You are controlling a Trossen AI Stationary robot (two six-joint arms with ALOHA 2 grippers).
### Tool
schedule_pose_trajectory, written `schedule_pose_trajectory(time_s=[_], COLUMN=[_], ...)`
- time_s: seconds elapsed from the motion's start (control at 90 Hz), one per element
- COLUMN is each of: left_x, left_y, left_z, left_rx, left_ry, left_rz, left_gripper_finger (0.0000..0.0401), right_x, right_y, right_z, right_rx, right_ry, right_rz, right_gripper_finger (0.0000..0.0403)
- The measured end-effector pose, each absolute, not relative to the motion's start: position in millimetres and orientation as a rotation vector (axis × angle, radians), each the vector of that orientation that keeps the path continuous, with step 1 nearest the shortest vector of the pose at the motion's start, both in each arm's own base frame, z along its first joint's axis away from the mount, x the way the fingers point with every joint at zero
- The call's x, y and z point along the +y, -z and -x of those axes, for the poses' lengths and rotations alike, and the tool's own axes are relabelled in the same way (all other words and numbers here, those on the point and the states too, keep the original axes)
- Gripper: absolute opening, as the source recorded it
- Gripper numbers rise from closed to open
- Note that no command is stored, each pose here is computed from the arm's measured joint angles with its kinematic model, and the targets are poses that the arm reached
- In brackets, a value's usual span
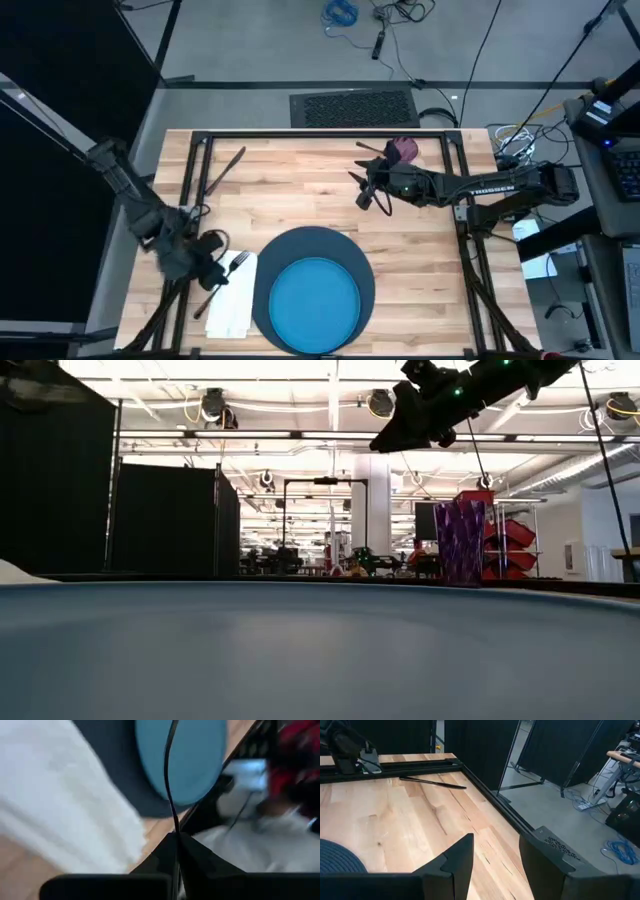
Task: Set table place
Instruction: Put the fork on top of the white napkin
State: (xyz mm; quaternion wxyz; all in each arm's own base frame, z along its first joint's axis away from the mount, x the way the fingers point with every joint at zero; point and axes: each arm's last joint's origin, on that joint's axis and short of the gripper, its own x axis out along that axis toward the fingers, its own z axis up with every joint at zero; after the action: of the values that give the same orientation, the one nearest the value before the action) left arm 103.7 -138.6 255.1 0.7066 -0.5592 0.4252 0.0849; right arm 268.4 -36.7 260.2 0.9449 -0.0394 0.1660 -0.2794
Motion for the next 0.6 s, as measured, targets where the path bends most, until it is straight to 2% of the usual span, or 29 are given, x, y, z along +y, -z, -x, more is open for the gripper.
schedule_pose_trajectory(time_s=[0.167,0.256,0.411,0.6], left_x=[-178,-186,-178,-162], left_y=[-229,-223,-210,-202], left_z=[-94,-106,-125,-139], left_rx=[0.998,0.862,0.717,0.733], left_ry=[-0.294,-0.312,-0.446,-0.592], left_rz=[1.291,1.292,1.237,1.196], left_gripper_finger=[0.0,0.0,0.0,0.0], right_x=[-36,-35,-33,-23], right_y=[-259,-258,-257,-249], right_z=[-268,-269,-269,-267], right_rx=[0.35,0.35,0.349,0.426], right_ry=[0.542,0.514,0.471,0.437], right_rz=[0.07,0.044,-0.017,-0.093], right_gripper_finger=[0.0144,0.0144,0.0144,0.0144])
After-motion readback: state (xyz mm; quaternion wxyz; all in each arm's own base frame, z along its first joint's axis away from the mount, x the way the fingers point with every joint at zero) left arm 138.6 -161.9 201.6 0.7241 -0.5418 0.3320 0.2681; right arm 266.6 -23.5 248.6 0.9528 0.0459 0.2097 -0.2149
